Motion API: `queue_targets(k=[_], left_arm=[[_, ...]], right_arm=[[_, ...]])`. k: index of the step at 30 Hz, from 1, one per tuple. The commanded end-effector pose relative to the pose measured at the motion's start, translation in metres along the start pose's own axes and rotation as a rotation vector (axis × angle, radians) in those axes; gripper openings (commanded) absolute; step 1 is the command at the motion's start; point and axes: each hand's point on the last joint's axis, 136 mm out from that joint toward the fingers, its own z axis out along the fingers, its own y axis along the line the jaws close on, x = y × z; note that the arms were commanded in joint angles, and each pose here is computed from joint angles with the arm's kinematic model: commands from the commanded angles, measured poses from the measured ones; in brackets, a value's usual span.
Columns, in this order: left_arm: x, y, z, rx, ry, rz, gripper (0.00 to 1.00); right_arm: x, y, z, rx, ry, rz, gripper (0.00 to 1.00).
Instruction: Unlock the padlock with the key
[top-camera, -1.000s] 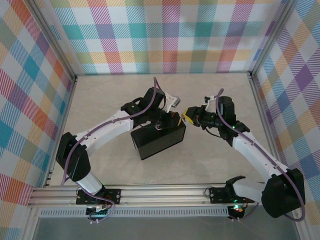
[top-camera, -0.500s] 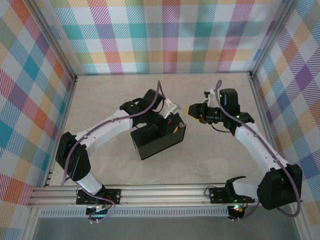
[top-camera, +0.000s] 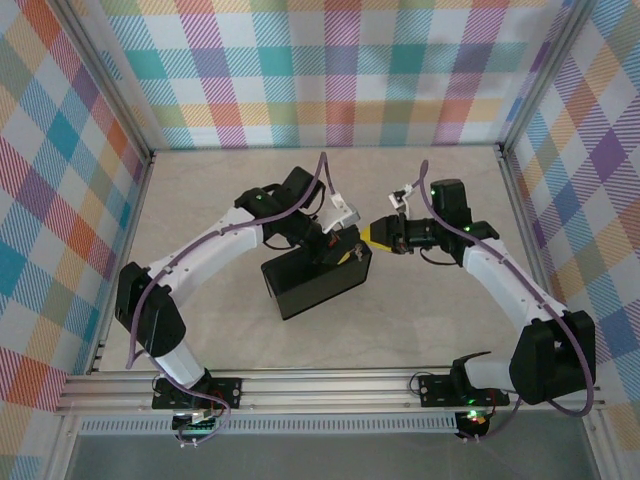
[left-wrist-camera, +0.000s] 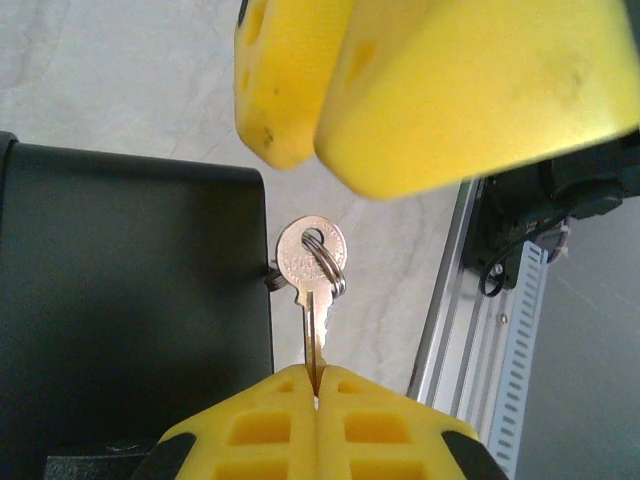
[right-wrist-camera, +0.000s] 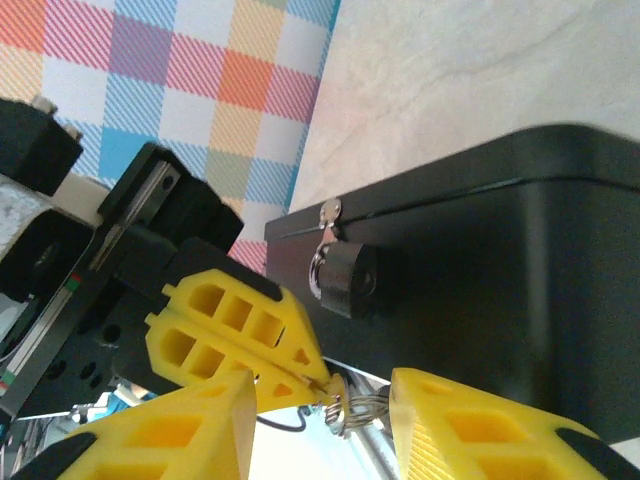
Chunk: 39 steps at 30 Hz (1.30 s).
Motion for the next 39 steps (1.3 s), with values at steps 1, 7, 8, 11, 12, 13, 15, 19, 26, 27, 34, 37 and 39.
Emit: queue_targets(k=[1, 7, 8, 11, 12, 13, 15, 19, 26, 27, 34, 37, 39], left_arm=[[-0.001, -0.007, -0.008, 0.031, 0.013, 0.049, 0.00], [-0.003, -0.003, -0.012, 0.028, 0.029, 0.066, 0.00], [-0.003, -0.004, -0.013, 0.030, 0.032, 0.071, 0.00], [-0.005, -0.004, -0.014, 0.031, 0.037, 0.083, 0.00], [-0.006, -0.005, -0.014, 0.035, 0.039, 0.087, 0.00], [-0.006, -0.006, -0.014, 0.039, 0.039, 0.089, 0.00], [-0.005, -0.006, -0.014, 0.043, 0.043, 0.094, 0.00], [-0.002, -0.003, -0.013, 0.029, 0.062, 0.094, 0.00], [0.003, 0.004, -0.006, 0.024, 0.077, 0.072, 0.00], [0.003, 0.006, -0.006, 0.027, 0.073, 0.066, 0.00], [-0.005, 0.008, -0.010, 0.076, 0.008, 0.024, 0.00], [-0.005, 0.006, -0.011, 0.096, 0.004, 0.018, 0.00], [-0.004, 0.004, -0.012, 0.113, -0.002, 0.016, 0.00]], right_arm=[[0.009, 0.006, 0.002, -0.036, 0.031, -0.021, 0.39], [0.018, 0.003, 0.004, -0.052, 0.047, -0.008, 0.34], [0.019, 0.003, 0.004, -0.055, 0.050, -0.006, 0.33], [0.022, 0.004, 0.005, -0.062, 0.059, -0.006, 0.31], [0.023, 0.005, 0.006, -0.065, 0.060, -0.005, 0.31], [0.023, 0.005, 0.006, -0.070, 0.059, -0.005, 0.30], [0.023, 0.004, 0.007, -0.072, 0.059, -0.003, 0.30], [0.021, 0.004, 0.006, -0.061, 0.051, -0.009, 0.30], [0.019, 0.003, 0.010, -0.076, 0.064, 0.000, 0.29], [0.021, 0.002, 0.010, -0.072, 0.065, 0.000, 0.30], [0.028, -0.007, 0.011, -0.039, 0.069, -0.023, 0.33], [0.026, -0.011, 0.012, -0.021, 0.061, -0.044, 0.33], [0.024, -0.011, 0.014, -0.028, 0.055, -0.059, 0.33]])
